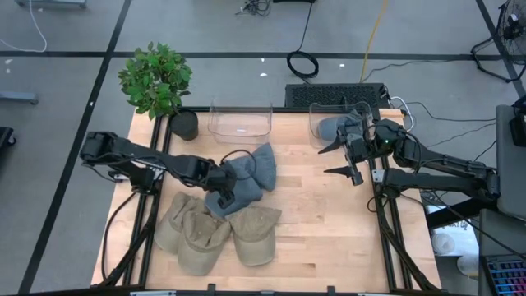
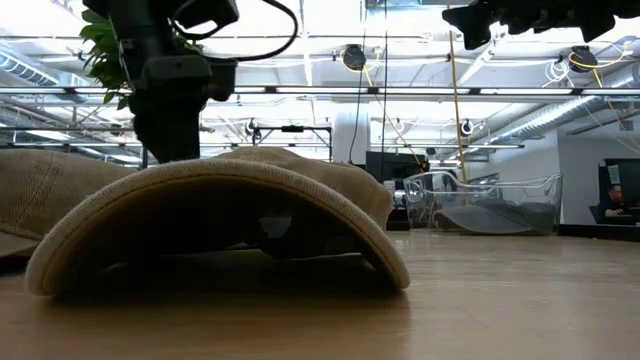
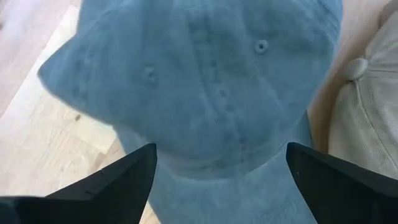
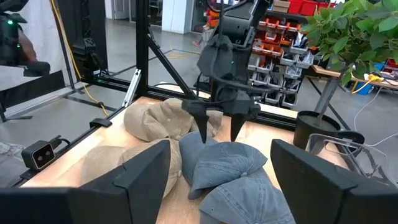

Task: Pick & Place hat
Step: Put the left blue cap into the right transparent bin

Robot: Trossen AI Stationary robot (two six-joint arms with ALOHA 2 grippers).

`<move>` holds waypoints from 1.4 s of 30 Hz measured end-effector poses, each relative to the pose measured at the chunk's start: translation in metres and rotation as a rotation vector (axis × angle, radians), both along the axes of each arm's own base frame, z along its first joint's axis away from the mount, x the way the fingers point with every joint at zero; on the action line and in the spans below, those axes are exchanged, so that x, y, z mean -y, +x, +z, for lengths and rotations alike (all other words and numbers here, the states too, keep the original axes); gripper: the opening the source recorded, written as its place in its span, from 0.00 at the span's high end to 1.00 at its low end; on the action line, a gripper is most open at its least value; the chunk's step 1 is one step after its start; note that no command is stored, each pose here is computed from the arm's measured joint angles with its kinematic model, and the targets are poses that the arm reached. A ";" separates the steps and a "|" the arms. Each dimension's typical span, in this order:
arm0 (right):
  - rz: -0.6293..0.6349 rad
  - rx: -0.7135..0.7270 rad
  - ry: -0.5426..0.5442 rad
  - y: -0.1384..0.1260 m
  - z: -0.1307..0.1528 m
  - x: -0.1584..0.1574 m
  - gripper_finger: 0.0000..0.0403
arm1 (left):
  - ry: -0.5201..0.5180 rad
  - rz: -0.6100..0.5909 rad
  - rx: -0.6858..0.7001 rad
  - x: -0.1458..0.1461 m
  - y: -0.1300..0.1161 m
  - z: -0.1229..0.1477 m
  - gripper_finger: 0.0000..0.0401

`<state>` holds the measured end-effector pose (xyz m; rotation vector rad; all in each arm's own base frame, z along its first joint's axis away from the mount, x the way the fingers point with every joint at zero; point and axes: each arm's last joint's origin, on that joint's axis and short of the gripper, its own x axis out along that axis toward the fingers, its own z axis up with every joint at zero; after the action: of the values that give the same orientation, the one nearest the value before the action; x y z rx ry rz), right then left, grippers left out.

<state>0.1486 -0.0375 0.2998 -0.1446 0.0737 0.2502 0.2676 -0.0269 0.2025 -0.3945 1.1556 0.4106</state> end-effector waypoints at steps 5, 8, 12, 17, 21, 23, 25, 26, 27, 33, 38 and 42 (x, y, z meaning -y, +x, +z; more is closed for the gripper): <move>0.000 0.000 0.000 0.000 0.000 0.000 0.35 | 0.016 0.019 -0.042 0.001 0.011 -0.011 0.09; 0.000 0.000 0.000 0.000 0.000 0.000 0.35 | 0.018 0.025 -0.078 0.002 0.015 -0.019 0.09; 0.000 0.000 0.000 0.000 0.000 0.000 0.35 | 0.015 0.025 -0.120 0.003 0.018 -0.029 0.09; 0.000 0.000 0.000 0.000 0.000 0.000 0.35 | 0.013 0.023 -0.132 0.003 0.018 -0.031 0.09; 0.000 0.000 0.000 0.000 0.000 0.000 0.35 | 0.013 0.024 -0.133 0.003 0.018 -0.031 0.09; 0.000 0.000 0.000 0.000 0.000 0.000 0.35 | 0.010 0.032 -0.132 0.003 0.018 -0.031 0.09; 0.000 0.000 0.000 0.000 0.000 0.000 0.35 | 0.003 0.051 -0.131 0.002 0.018 -0.031 0.09; 0.000 0.000 0.000 0.000 0.000 0.000 0.35 | -0.001 0.062 -0.131 0.002 0.018 -0.031 0.09; 0.000 0.000 0.000 0.000 0.000 0.000 0.35 | -0.005 0.074 -0.130 0.002 0.018 -0.031 0.09; 0.000 0.000 0.000 0.000 0.000 0.000 0.35 | -0.023 0.133 -0.125 0.002 0.018 -0.032 0.16; 0.000 0.000 0.001 0.000 0.000 0.000 0.35 | -0.030 0.153 -0.122 0.002 0.018 -0.032 0.35; 0.000 0.000 0.001 0.000 0.000 0.000 0.35 | -0.030 0.153 -0.121 0.002 0.018 -0.032 0.53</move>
<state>0.1487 -0.0376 0.2998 -0.1438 0.0739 0.2502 0.2853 -0.0293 0.1709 -0.4911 1.2549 0.5572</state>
